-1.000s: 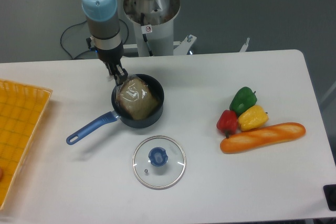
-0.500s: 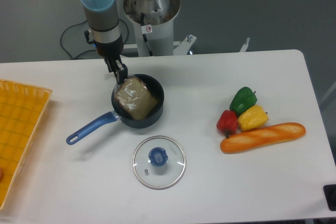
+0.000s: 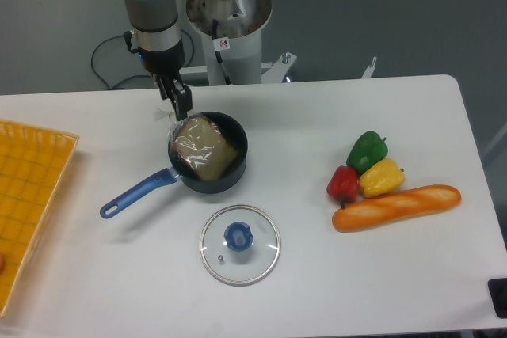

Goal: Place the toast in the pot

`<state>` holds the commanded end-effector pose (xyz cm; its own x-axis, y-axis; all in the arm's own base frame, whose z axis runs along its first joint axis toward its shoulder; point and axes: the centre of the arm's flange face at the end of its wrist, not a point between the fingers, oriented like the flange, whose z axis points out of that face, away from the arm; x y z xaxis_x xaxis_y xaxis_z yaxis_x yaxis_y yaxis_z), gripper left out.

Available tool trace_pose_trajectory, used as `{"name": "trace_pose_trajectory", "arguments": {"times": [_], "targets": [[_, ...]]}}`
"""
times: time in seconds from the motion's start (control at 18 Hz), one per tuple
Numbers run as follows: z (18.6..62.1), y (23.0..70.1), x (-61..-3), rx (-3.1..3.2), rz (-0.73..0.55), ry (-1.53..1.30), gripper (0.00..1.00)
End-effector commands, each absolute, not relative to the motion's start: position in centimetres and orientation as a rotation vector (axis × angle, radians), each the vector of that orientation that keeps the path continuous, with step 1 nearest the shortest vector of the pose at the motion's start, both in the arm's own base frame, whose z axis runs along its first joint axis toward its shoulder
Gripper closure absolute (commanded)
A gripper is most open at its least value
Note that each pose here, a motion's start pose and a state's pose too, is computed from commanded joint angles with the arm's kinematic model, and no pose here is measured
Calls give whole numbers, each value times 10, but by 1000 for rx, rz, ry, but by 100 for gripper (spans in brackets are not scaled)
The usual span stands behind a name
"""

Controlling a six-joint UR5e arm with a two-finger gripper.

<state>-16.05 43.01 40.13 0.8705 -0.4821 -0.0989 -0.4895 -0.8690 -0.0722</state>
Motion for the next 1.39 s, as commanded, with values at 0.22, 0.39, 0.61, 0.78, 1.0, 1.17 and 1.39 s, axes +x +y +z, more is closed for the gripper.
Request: {"name": "trace_pose_trajectory", "arguments": {"times": [0.22,0.39,0.61,0.78,1.0,1.17,1.39], "targets": [[408,418,-194,-2967,112,734,0],[412,404,-223,-2989,130,633,0],[407,384,-272,-3018,124,519,0],[394,369,-311,-3029,98,587,0],[371,362,-357,-3034,41,672,0],[354,373,-391,-3064,58,693,0],[349,382,-434,-3070,95,686,0]]}}
